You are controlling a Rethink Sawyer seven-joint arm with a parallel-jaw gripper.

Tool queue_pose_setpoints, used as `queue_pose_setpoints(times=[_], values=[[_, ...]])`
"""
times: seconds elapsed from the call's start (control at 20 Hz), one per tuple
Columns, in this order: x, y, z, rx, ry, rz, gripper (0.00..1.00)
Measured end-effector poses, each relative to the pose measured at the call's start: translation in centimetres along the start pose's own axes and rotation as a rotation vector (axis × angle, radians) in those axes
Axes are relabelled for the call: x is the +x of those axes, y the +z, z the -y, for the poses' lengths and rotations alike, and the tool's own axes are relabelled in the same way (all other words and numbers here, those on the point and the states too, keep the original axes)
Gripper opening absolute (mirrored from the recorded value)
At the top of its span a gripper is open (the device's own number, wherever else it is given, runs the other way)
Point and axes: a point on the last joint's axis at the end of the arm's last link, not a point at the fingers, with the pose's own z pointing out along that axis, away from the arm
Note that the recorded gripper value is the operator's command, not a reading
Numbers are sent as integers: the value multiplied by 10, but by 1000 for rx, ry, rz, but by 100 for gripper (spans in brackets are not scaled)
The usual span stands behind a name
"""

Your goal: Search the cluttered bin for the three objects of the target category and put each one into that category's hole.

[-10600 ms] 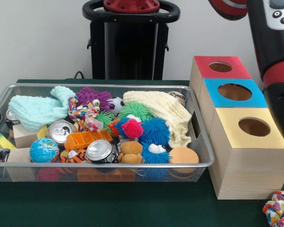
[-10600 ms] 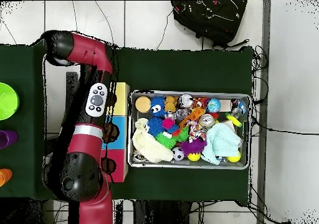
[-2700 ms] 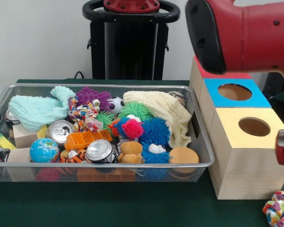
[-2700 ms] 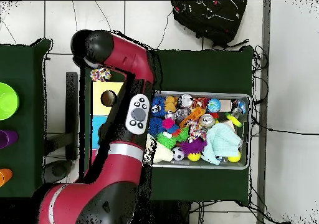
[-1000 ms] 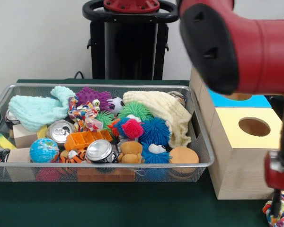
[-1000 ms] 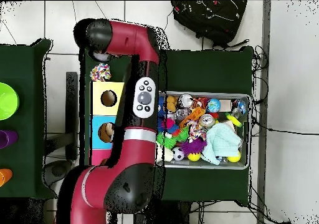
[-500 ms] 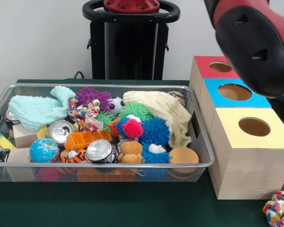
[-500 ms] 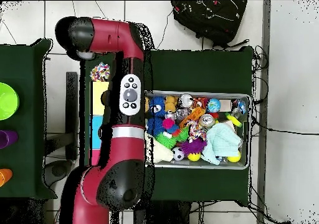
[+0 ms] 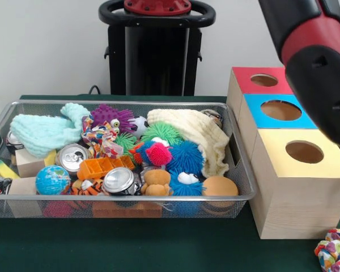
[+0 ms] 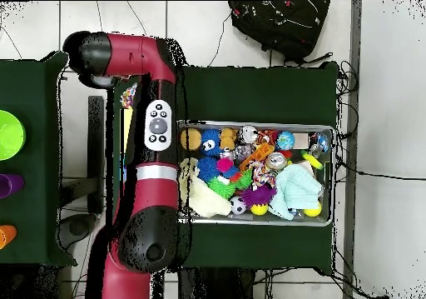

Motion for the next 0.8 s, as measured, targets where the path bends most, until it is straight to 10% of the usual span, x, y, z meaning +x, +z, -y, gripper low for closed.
queue_pose_setpoints(times=[0.8], values=[[6, 43, 0, 16, 60, -41, 100]])
